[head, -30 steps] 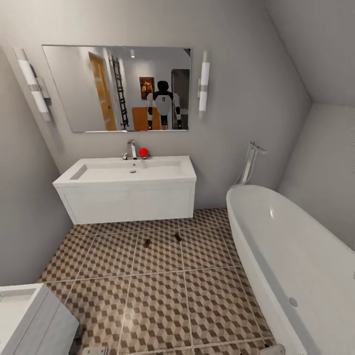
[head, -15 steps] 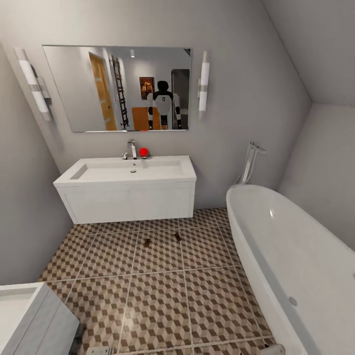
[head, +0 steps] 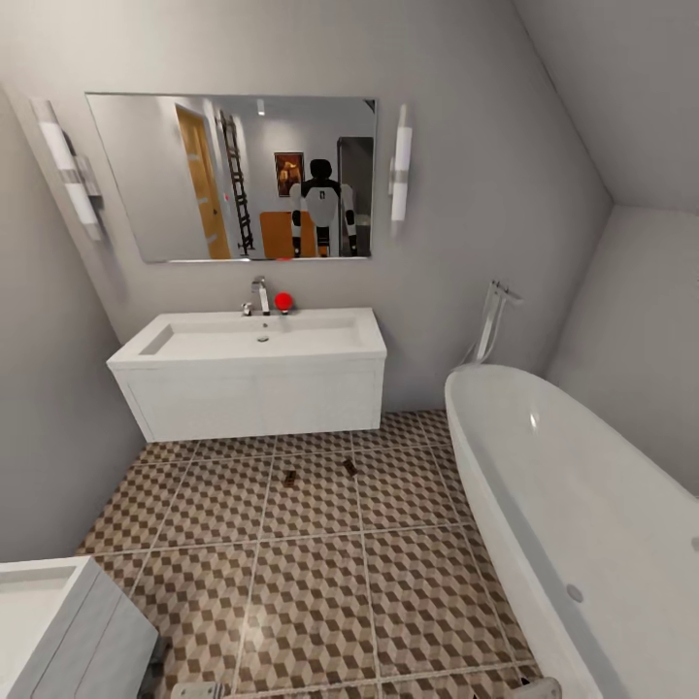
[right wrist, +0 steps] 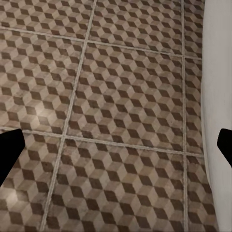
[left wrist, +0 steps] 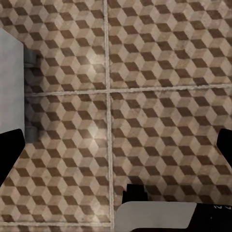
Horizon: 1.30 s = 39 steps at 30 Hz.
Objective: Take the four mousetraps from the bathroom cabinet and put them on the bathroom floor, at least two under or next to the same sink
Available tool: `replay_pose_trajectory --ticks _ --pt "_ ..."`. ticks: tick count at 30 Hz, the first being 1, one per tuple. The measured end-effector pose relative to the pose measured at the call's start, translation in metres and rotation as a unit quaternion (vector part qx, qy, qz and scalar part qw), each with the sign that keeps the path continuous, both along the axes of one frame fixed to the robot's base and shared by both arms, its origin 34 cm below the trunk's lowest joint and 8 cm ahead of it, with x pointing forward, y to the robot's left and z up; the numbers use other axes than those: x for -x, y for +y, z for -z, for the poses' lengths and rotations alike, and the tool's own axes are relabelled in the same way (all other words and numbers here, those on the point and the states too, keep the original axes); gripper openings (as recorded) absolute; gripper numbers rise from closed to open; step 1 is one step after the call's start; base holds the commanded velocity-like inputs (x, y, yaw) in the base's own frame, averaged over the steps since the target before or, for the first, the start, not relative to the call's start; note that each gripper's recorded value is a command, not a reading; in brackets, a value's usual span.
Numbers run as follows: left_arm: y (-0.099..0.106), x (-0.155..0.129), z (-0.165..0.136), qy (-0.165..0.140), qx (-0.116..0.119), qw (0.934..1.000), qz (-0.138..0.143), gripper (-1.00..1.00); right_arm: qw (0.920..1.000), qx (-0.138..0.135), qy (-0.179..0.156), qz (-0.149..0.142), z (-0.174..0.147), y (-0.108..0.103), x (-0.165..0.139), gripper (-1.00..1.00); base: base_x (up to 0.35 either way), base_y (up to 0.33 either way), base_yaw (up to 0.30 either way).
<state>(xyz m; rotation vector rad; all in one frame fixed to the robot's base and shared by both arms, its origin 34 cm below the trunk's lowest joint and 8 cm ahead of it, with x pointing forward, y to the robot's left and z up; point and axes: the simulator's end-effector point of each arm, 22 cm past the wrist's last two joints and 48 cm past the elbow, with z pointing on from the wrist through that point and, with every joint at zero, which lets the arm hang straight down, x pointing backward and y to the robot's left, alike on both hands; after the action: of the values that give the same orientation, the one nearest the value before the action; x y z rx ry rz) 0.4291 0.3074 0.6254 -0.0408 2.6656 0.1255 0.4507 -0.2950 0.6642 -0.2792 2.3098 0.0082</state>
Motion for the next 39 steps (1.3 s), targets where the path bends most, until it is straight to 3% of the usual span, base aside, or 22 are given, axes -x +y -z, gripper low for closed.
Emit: replay_pose_trajectory --ticks 39 --pt "0.000 0.014 -0.025 0.001 0.000 1.0000 0.000 1.00 1.0000 0.000 0.002 0.000 -0.025 0.000 0.014 1.00 0.000 0.000 0.000"
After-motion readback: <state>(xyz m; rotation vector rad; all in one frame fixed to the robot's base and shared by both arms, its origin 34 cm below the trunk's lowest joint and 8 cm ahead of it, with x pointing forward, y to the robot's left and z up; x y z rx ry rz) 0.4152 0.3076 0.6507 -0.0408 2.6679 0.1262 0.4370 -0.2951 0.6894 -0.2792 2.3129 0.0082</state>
